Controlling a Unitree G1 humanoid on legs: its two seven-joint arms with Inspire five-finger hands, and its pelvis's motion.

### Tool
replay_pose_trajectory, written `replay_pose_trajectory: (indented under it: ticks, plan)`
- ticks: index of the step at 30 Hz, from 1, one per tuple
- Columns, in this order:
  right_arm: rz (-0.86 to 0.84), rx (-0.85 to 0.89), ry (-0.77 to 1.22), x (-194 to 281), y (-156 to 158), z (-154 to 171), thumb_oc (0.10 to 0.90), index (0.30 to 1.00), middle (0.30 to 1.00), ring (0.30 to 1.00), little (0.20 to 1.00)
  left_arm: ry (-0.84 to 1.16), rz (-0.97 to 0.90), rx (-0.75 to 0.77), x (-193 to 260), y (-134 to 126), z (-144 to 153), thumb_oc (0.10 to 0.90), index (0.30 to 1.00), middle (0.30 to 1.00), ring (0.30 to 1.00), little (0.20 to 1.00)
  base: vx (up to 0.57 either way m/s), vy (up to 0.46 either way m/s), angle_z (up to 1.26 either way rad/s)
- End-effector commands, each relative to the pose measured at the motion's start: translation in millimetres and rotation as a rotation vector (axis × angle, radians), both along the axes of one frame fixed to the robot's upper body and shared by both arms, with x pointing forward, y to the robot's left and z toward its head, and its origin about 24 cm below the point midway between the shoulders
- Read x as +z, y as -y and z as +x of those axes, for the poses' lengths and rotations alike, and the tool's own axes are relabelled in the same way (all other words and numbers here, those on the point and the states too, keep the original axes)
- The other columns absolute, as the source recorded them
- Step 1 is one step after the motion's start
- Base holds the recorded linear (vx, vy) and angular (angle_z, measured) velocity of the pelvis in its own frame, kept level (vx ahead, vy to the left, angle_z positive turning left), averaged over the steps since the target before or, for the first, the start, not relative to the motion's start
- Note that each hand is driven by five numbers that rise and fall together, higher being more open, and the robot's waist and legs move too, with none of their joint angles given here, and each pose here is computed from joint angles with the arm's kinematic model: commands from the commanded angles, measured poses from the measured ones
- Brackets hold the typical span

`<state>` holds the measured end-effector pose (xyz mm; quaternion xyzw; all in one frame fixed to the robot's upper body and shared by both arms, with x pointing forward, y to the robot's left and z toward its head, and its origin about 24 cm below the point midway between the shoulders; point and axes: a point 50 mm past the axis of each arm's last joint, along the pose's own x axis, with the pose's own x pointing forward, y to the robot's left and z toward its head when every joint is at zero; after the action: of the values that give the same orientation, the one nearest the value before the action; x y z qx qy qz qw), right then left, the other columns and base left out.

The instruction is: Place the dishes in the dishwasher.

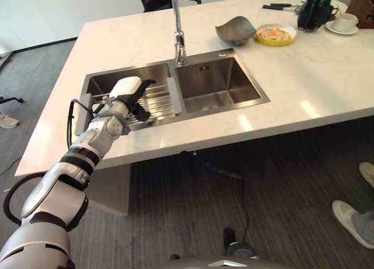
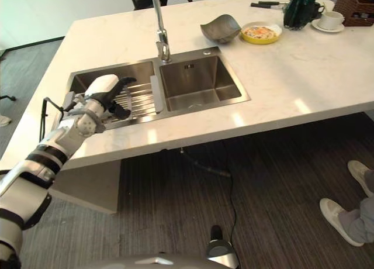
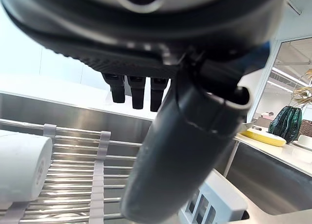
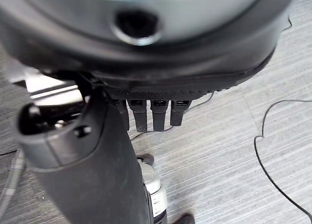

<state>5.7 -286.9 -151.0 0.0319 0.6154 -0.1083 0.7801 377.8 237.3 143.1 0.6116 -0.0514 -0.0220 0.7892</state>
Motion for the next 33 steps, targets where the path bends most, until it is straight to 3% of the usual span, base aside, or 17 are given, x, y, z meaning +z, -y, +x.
replay_pose_trajectory:
  ticks: [1,13,33]
  plan:
    - [-0.01,-0.04,0.056,1.4,2.6,13.6,0.8,0.9,0.9,0.9,0.9,0.344,0.09,0.089,105.0,-15.0,15.0,0.8,0.9,0.9,0.9,0.9,-0.01,0.045,-0.11]
    - [-0.024,-0.013,0.109,3.1,2.9,34.9,0.8,0.9,0.9,0.9,0.9,0.271,0.32,0.25,112.5,-34.4,25.2,0.8,0.9,0.9,0.9,0.9,0.0,0.037,-0.04]
    - [-0.03,0.073,0.137,4.8,-1.0,57.6,0.8,0.9,0.9,0.9,0.9,0.232,0.162,0.447,112.4,-78.6,13.3,0.8,0.9,0.9,0.9,0.9,0.0,0.004,-0.01]
